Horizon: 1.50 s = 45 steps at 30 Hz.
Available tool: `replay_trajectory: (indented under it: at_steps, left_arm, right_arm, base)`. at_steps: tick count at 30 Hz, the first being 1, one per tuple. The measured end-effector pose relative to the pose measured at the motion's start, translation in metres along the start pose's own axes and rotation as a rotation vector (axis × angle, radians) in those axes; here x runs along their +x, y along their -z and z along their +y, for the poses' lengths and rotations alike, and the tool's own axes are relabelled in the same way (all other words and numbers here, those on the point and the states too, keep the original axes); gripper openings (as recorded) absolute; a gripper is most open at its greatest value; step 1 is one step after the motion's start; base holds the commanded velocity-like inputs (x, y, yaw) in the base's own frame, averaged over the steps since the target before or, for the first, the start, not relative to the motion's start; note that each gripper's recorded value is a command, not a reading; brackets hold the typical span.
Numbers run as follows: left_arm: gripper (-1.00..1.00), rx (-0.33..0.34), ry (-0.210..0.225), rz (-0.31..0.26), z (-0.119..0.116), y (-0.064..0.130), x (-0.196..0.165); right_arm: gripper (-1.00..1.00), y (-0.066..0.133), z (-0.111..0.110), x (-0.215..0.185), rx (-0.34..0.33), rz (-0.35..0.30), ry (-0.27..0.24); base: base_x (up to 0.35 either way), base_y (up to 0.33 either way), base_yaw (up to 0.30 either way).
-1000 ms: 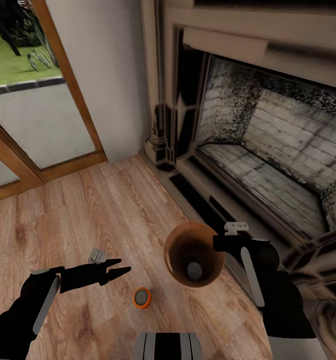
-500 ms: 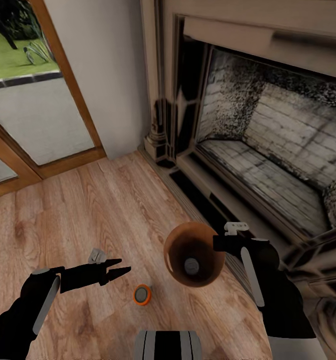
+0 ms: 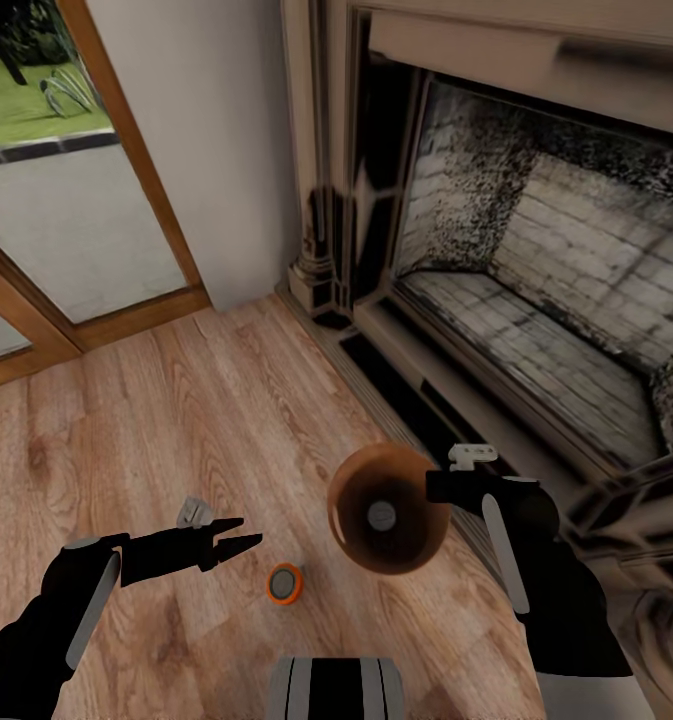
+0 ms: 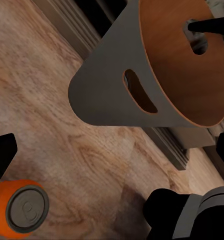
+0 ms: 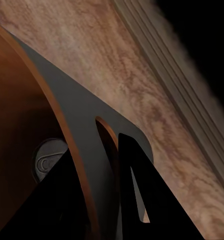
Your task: Put the three can of soda from the living room inside the tash can in the kitchen.
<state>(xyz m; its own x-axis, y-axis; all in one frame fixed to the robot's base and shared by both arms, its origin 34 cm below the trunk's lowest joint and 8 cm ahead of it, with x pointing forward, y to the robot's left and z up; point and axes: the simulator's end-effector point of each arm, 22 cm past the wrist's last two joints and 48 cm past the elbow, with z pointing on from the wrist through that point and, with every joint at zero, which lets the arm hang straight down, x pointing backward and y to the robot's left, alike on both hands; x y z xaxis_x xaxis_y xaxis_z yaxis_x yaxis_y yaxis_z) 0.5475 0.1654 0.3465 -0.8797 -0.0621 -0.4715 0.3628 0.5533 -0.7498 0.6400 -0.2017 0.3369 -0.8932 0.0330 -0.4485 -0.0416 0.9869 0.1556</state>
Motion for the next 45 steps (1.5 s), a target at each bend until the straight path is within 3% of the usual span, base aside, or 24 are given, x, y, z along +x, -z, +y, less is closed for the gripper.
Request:
replay_trajectory:
  at_steps: [45]
  left_arm:
    - [1.0,-0.004,0.053,0.033,0.017,-0.01,0.023]
  right_arm:
    - [-1.0,-0.024,-0.01,0.026,0.011,0.06,-0.017]
  base:
    - [0.0,0.0,0.0]
